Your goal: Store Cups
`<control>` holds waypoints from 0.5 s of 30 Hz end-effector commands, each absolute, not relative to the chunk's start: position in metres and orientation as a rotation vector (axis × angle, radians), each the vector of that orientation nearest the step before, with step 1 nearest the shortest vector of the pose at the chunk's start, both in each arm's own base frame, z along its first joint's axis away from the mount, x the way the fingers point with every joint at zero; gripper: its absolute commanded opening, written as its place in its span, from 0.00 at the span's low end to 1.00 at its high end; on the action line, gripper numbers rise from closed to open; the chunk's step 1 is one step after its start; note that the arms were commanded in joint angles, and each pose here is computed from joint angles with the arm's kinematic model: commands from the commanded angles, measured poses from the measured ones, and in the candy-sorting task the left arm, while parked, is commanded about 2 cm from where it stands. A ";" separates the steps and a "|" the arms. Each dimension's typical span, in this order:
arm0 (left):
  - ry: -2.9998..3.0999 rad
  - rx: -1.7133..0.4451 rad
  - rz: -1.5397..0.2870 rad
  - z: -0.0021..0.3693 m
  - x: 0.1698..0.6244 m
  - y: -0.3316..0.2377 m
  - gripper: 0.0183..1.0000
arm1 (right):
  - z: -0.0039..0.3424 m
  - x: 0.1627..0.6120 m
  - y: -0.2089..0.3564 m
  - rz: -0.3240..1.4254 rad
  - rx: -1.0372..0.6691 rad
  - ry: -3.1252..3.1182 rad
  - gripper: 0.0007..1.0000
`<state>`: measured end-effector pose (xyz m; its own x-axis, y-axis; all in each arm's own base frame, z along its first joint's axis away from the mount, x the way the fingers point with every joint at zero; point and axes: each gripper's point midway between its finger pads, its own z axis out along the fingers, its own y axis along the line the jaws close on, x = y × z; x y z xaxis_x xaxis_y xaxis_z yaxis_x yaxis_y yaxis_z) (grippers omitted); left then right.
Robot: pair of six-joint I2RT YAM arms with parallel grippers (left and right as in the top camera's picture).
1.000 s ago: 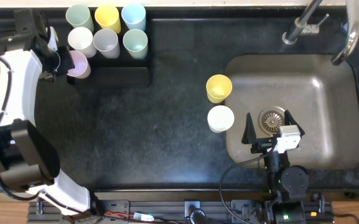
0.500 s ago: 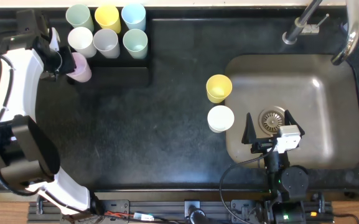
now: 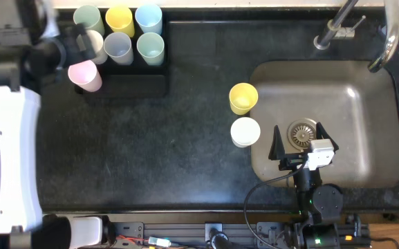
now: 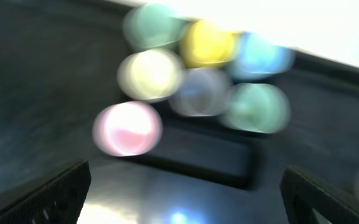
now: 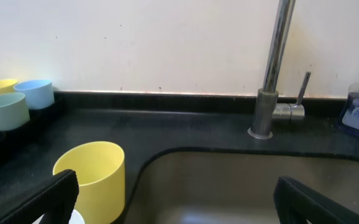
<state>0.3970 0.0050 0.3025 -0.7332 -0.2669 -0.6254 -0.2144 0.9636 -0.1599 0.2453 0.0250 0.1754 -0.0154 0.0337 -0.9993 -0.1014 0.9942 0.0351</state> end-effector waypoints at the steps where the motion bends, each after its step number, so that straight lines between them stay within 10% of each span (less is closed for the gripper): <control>1: 2.440 -0.146 -0.311 0.315 0.388 -0.115 1.00 | 0.172 0.245 0.028 0.122 -0.059 1.583 1.00; 15: 2.809 0.078 -0.303 0.182 0.322 -0.304 0.96 | 0.172 0.245 0.028 0.122 -0.059 1.583 1.00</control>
